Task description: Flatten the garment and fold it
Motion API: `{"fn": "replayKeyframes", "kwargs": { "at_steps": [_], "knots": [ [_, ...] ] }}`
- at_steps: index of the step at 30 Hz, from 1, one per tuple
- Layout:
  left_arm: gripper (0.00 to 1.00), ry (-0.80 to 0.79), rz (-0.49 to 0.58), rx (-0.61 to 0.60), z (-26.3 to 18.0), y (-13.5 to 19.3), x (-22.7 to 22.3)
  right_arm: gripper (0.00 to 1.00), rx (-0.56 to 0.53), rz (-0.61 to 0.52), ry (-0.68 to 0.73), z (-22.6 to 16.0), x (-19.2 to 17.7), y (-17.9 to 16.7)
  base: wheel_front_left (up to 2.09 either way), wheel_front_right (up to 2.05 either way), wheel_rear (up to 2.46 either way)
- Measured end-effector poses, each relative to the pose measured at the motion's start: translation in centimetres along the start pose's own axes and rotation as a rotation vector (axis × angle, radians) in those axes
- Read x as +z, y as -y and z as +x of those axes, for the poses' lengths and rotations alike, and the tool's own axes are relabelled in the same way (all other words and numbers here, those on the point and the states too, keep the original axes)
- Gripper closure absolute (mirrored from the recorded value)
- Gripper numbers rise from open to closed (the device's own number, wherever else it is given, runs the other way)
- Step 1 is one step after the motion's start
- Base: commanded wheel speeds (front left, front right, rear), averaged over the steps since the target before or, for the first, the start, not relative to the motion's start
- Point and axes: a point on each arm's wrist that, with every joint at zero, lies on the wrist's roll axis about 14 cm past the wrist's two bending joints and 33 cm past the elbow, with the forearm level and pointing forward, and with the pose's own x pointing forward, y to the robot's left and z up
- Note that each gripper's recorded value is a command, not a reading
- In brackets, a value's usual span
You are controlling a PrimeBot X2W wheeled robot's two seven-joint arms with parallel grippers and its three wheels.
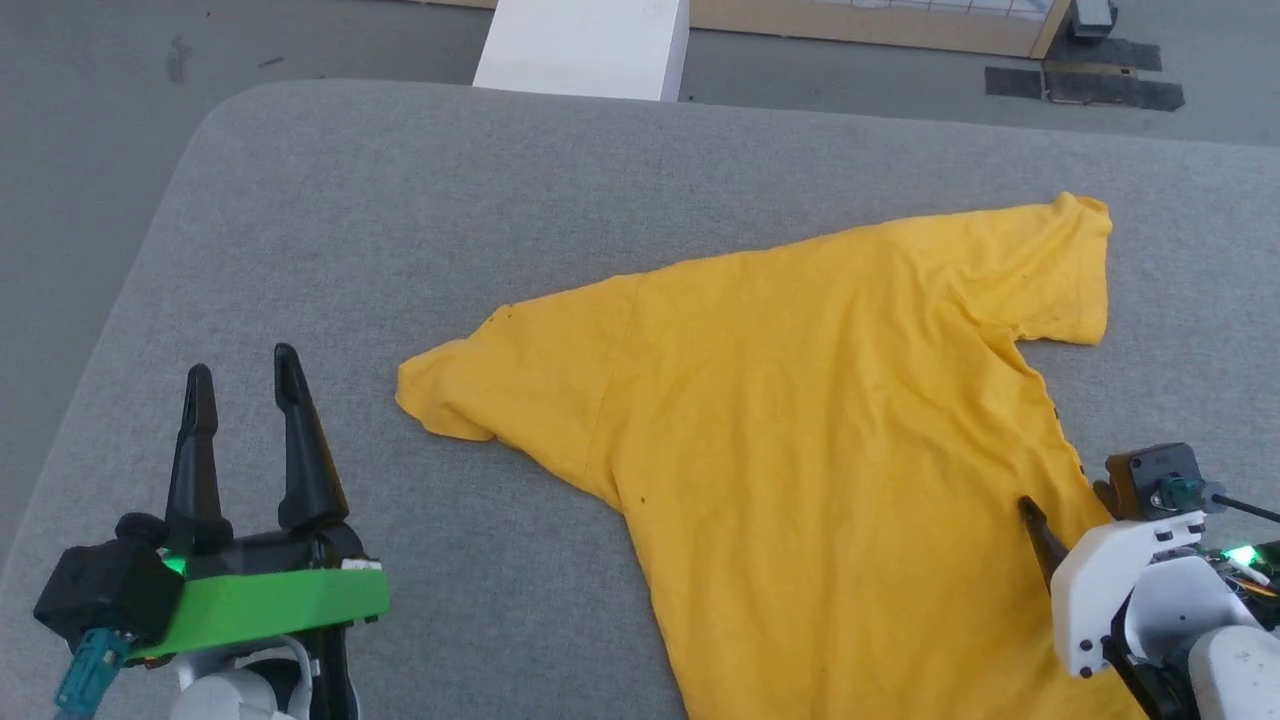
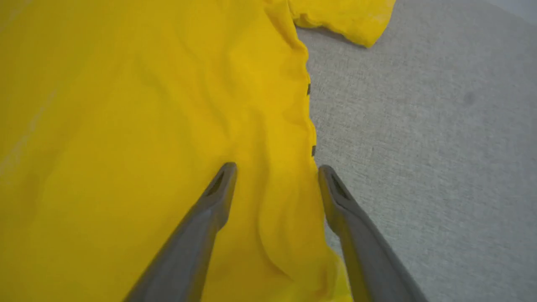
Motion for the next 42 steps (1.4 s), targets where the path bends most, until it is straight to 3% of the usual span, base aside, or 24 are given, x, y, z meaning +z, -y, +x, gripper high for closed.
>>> {"fn": "replayKeyframes", "kwargs": {
  "at_steps": [4,5,6,11,17,21,26,27,28,29,33,40,42],
  "knots": [
    [0.0,-0.011,0.007,-0.003,0.0,0.1,-0.4,0.0,-0.008,0.016,-0.051,0.8,-1.4,0.3,0.0,0.0,0.0],
    [0.0,-0.012,0.008,-0.003,0.0,0.1,-0.4,0.7,-0.009,0.023,-0.056,0.9,-1.5,0.3,0.0,0.0,0.0],
    [0.0,-0.014,0.007,-0.005,0.1,0.2,-0.5,1.0,-0.01,0.03,-0.06,1.0,-1.5,0.3,0.0,0.0,0.0],
    [0.0,-0.016,0.0,-0.018,0.3,0.6,-0.7,1.0,-0.04,0.07,-0.039,0.7,-1.0,1.3,0.0,0.0,0.0],
    [0.0,-0.019,-0.017,-0.046,0.7,1.7,-1.1,1.0,-0.194,0.151,0.056,-1.6,0.1,6.6,0.0,0.0,0.0],
    [0.0,-0.029,-0.025,-0.057,0.8,2.3,-1.5,1.0,-0.299,0.23,0.0,-4.2,-3.7,9.2,0.0,0.0,0.0],
    [0.0,-0.058,-0.02,-0.053,0.7,2.2,-2.5,1.0,-0.361,0.258,-0.079,-6.3,-7.4,10.0,0.0,0.0,0.0],
    [0.0,-0.062,-0.019,-0.052,0.8,2.2,-2.7,0.77,-0.361,0.262,-0.074,-6.3,-7.3,9.9,0.0,0.0,0.0],
    [0.0,-0.066,-0.019,-0.052,0.8,2.2,-2.8,0.23,-0.361,0.265,-0.059,-6.2,-7.1,9.7,0.0,0.0,0.0],
    [0.0,-0.069,-0.019,-0.053,0.8,2.2,-2.9,0.0,-0.36,0.268,-0.043,-6.2,-6.8,9.6,0.0,0.0,0.0],
    [0.0,-0.081,-0.016,-0.054,0.7,2.3,-3.3,0.0,-0.361,0.267,0.095,-6.3,-3.5,9.3,0.0,0.0,0.0],
    [0.0,-0.047,0.0,-0.096,1.0,3.3,-2.4,0.0,-0.373,0.222,0.55,-10.0,6.9,9.4,0.0,0.0,0.0],
    [0.0,-0.038,0.016,-0.111,1.1,3.7,-2.1,0.0,-0.355,0.216,0.645,-11.0,8.4,8.8,0.0,0.0,0.0]
  ]
}}
